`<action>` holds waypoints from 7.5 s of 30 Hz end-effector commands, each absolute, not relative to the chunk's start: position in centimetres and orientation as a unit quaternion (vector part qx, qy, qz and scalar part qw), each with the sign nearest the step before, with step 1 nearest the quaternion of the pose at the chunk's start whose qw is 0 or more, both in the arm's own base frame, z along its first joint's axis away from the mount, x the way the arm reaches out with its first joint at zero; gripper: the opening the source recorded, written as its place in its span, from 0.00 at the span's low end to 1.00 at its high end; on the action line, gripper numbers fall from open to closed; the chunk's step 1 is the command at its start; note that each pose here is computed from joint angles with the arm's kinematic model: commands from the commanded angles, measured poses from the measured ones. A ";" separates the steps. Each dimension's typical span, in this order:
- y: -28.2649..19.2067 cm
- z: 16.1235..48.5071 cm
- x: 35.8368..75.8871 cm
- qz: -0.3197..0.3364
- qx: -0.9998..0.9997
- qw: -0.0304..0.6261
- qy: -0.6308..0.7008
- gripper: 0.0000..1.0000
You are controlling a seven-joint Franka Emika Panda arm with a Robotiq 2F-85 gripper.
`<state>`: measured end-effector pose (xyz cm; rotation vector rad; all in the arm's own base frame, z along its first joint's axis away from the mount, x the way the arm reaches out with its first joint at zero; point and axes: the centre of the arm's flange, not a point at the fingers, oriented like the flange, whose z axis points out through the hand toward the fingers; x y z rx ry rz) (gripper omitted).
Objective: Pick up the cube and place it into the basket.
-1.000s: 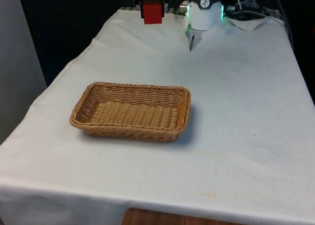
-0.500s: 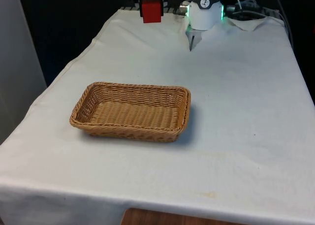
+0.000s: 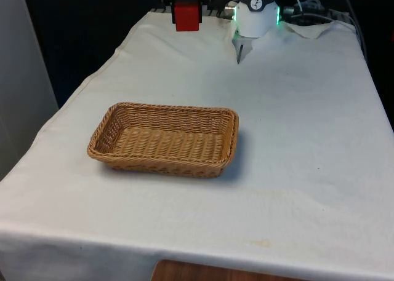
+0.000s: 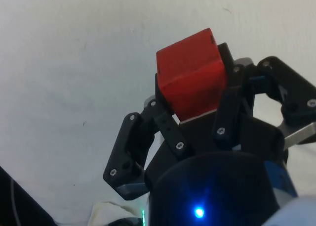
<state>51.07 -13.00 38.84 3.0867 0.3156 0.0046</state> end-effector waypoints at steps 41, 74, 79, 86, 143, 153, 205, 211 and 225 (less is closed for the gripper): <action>-12.6 37.6 59.4 0.002 0.997 0.022 0.080 0.02; -12.4 35.9 66.0 0.016 0.997 0.036 0.073 0.02; -12.5 35.9 66.0 0.016 0.997 0.038 0.073 0.02; -12.3 35.3 66.4 0.016 0.997 0.037 0.073 0.02; -14.2 24.0 68.7 0.002 0.998 -0.012 0.062 0.02; -15.1 21.9 69.2 -0.001 0.998 -0.013 0.062 0.02; -15.1 20.7 69.5 -0.011 0.998 -0.003 0.062 1.00; -15.1 22.4 69.8 -0.011 0.998 -0.004 0.063 1.00; -15.2 24.4 69.9 -0.006 0.998 -0.008 0.063 1.00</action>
